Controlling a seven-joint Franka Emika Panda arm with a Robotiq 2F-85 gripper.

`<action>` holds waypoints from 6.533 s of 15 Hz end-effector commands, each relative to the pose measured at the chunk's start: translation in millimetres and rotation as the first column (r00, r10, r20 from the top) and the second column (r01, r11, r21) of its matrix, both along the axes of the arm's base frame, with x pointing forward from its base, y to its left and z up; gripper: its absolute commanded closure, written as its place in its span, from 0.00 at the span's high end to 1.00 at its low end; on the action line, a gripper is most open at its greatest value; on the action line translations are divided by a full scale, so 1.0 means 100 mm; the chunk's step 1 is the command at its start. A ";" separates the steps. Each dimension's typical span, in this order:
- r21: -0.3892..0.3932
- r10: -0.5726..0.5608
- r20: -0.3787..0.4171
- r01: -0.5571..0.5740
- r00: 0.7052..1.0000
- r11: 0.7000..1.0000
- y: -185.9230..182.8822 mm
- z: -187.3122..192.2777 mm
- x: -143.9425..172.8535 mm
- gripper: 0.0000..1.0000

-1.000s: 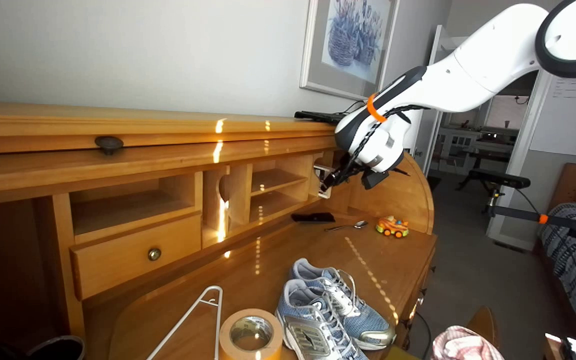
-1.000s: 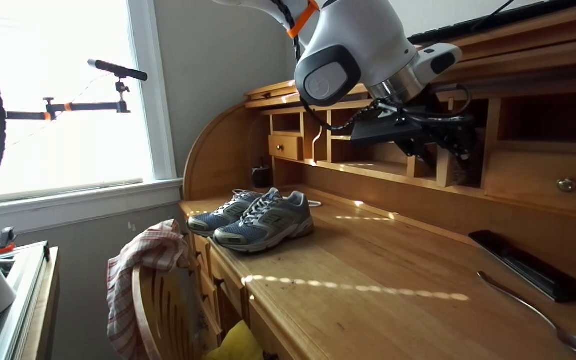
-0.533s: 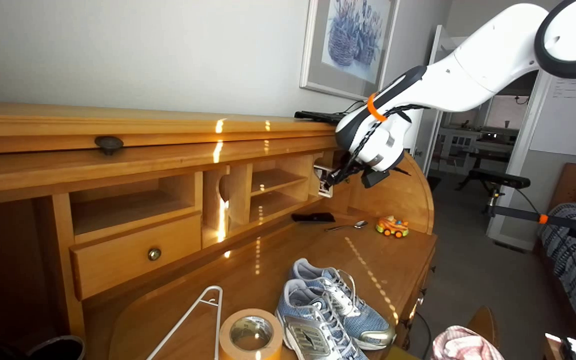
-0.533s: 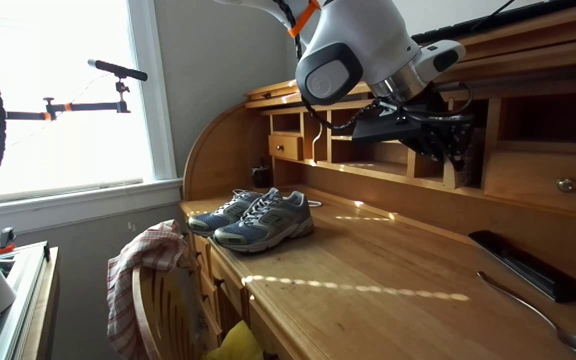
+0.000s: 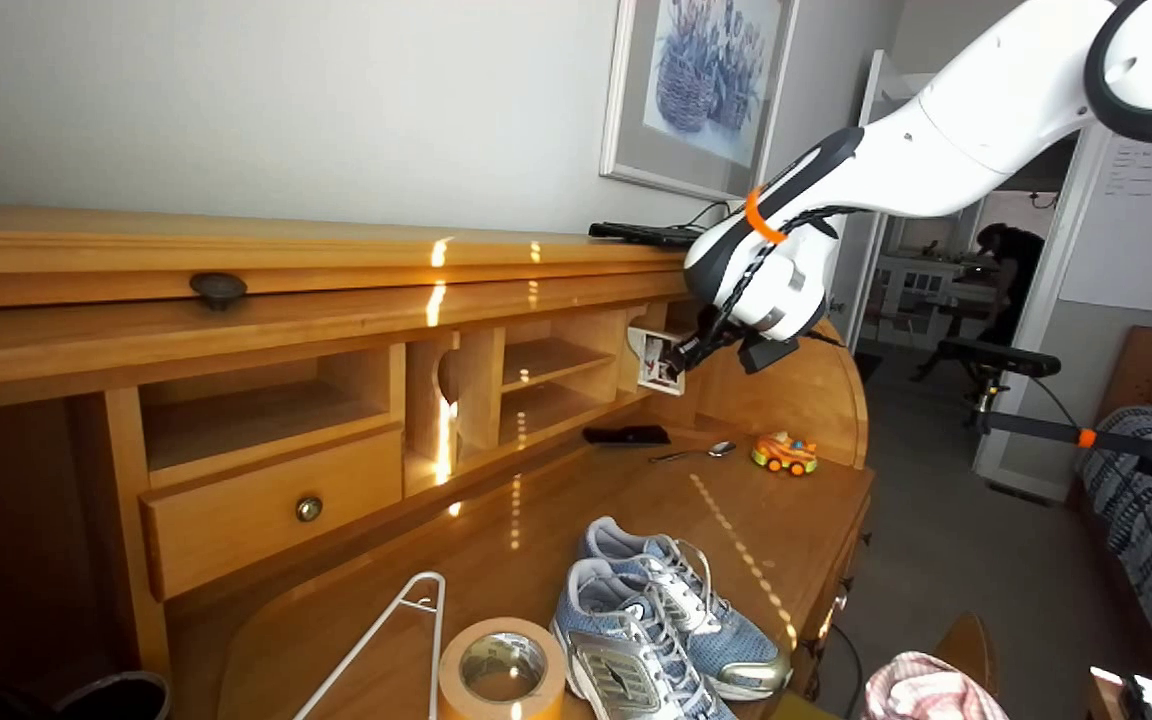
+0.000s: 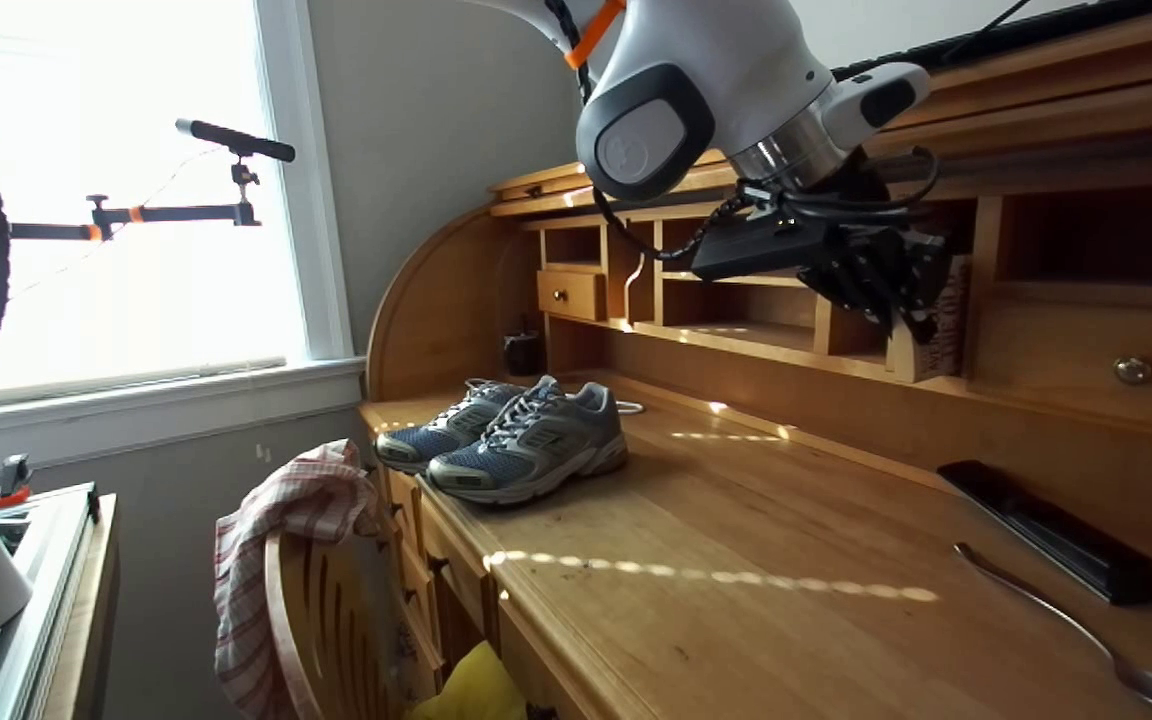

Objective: Put the white book on top of the cabinet.

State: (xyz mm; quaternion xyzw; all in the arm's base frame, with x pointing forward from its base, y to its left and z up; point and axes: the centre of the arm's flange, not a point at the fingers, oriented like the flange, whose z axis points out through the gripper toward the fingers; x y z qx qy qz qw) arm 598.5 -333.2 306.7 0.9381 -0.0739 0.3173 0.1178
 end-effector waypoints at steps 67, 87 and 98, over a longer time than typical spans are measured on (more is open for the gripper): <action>-0.092 0.778 -0.180 -0.798 0.601 0.595 1.61 2.86 -0.93 0.05; -0.413 0.736 -0.210 -0.741 0.644 0.530 1.43 2.49 -0.28 0.05; -0.479 0.721 -0.262 -0.735 0.641 0.479 1.58 2.24 0.09 0.05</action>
